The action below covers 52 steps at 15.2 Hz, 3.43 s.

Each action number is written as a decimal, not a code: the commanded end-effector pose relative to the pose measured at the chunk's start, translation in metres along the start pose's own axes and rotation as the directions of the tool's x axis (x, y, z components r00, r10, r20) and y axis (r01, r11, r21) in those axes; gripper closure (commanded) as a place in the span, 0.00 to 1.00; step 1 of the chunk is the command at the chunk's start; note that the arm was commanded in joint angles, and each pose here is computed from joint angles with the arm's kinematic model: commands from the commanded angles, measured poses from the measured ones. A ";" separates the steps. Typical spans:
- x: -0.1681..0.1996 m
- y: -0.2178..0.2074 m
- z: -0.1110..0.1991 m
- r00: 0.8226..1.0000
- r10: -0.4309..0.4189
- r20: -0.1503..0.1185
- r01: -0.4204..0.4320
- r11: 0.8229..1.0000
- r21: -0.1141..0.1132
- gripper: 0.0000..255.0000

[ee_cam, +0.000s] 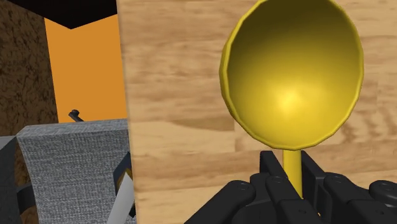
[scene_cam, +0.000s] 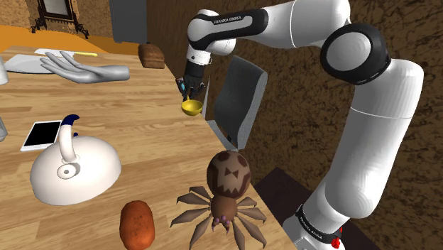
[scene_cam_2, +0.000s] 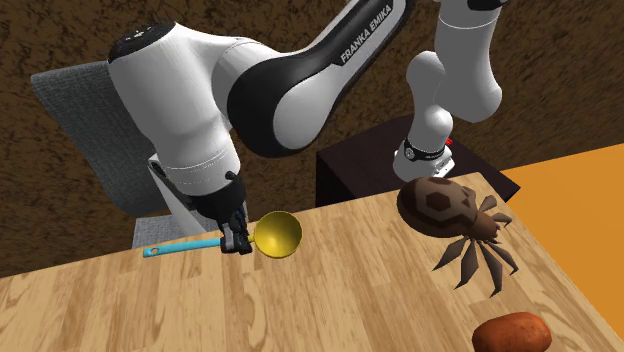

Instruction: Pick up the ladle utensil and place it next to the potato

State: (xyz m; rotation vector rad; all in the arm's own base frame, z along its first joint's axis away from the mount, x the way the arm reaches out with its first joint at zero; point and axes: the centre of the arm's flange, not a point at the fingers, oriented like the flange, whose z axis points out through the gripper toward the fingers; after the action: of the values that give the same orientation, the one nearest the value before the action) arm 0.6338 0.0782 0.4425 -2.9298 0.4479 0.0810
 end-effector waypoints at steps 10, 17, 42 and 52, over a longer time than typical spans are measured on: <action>-0.064 -0.027 -0.019 1.000 0.000 0.000 0.000 1.000 0.000 1.00; -0.151 -0.056 -0.007 1.000 0.000 0.000 0.000 1.000 0.000 1.00; -0.227 -0.069 0.098 1.000 0.000 0.000 0.000 1.000 0.000 1.00; -0.225 -0.063 0.130 1.000 0.000 0.000 0.000 1.000 0.000 1.00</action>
State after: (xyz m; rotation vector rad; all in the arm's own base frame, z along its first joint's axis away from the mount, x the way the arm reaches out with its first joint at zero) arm 0.4357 0.2264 0.3447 -2.9285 0.4489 0.0782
